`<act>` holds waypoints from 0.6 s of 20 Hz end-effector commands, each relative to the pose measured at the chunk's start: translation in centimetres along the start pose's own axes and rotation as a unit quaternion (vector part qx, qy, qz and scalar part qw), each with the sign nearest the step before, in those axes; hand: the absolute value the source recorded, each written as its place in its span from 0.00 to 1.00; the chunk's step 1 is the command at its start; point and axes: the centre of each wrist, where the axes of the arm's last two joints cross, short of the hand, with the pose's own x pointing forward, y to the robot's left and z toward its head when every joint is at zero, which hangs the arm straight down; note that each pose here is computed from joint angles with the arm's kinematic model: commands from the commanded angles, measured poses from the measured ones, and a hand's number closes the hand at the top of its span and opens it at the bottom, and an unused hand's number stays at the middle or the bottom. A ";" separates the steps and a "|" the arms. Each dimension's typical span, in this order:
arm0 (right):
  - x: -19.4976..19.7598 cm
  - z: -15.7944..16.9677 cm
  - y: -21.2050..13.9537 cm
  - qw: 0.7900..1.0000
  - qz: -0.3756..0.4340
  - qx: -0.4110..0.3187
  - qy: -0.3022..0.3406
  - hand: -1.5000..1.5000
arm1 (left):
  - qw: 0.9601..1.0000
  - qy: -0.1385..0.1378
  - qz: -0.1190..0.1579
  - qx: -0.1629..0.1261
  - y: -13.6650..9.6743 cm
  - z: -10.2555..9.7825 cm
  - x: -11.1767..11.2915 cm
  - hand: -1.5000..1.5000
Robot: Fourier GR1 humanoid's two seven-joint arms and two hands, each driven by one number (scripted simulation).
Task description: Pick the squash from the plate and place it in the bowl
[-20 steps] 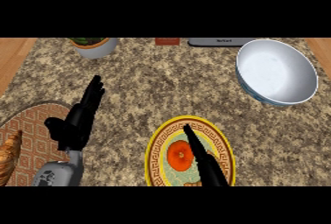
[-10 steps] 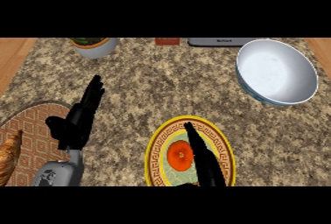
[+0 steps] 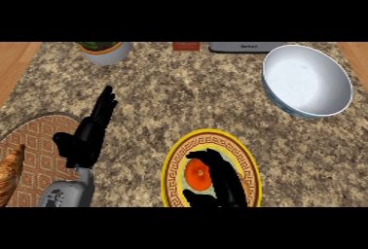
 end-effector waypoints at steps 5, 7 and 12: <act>0.5 0.5 2.9 0.997 0.035 0.052 -0.038 1.00 | 1.000 -0.004 0.000 0.004 -0.4 -0.6 -0.5 0.50; -0.1 -0.5 1.2 0.998 0.017 0.040 -0.045 1.00 | 1.000 -0.007 0.008 -0.003 -1.5 0.4 0.8 0.50; 1.9 -2.6 -1.1 1.000 -0.022 -0.019 -0.004 1.00 | 1.000 -0.007 -0.001 0.000 -0.9 0.6 -0.1 0.50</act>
